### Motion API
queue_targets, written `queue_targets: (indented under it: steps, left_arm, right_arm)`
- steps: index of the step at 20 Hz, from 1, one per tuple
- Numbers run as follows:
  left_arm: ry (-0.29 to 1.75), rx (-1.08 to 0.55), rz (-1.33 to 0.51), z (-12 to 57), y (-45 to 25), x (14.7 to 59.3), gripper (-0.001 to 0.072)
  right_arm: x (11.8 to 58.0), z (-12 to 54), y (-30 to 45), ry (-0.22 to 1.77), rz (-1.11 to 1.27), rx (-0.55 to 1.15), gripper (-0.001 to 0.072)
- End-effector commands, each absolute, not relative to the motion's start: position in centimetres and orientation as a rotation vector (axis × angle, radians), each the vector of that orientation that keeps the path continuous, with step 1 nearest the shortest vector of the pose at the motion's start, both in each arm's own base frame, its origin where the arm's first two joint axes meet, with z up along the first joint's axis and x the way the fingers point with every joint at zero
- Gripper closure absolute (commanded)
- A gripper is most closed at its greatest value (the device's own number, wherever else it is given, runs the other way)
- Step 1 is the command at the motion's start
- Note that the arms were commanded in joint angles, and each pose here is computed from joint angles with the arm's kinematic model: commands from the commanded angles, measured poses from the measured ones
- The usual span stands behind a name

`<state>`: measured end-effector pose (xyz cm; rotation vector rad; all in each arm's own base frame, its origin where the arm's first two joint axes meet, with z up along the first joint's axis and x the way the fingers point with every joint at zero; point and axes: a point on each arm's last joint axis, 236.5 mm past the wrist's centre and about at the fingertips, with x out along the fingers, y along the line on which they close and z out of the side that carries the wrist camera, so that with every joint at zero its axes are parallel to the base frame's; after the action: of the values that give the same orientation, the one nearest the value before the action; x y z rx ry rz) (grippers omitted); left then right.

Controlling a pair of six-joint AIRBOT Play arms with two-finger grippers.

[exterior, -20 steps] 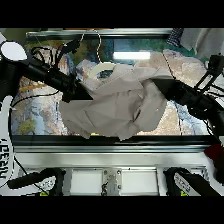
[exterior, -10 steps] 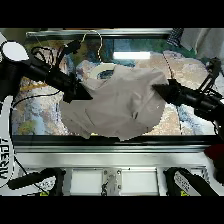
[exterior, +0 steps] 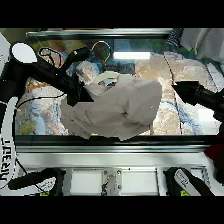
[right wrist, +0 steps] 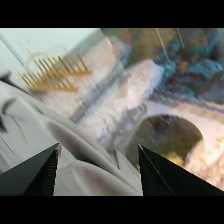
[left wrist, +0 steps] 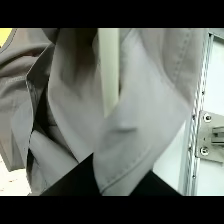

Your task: Fold the clothes and pants, and hang the long-sleeved shirts on hangers.

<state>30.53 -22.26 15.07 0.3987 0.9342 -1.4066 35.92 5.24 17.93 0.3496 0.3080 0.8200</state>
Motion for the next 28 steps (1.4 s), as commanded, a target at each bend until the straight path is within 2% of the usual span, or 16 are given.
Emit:
queue_targets:
  steps: [1,8,13,16,21,25,28]
  left_arm:
    - [0.92,0.469,-1.45,14.7,-22.0,29.9,0.0694]
    - [0.838,0.613,-1.516,14.1,-21.3,30.0,0.0694]
    - [0.838,0.616,-1.529,14.1,-21.3,29.7,0.0694]
    - [0.837,0.614,-1.533,14.2,-21.4,29.7,0.0693]
    - [0.837,0.613,-1.532,14.2,-21.4,29.7,0.0693]
    - [0.836,0.613,-1.532,14.2,-21.4,29.7,0.0693]
    - [0.837,0.613,-1.533,14.2,-21.4,29.7,0.0693]
  right_arm:
    - [34.7,15.2,4.7,0.432,0.815,0.227,0.0181]
    - [31.0,15.8,8.5,0.466,1.034,0.241,0.0192]
    - [30.2,15.5,12.4,0.478,1.159,0.211,0.0192]
    - [30.1,16.9,14.1,0.428,1.215,0.253,0.0192]
    - [31.7,18.0,11.8,0.368,1.124,0.288,0.0194]
    - [30.1,23.1,10.4,0.186,1.2,0.397,0.0194]
    - [29.2,22.1,11.8,0.236,1.253,0.373,0.0194]
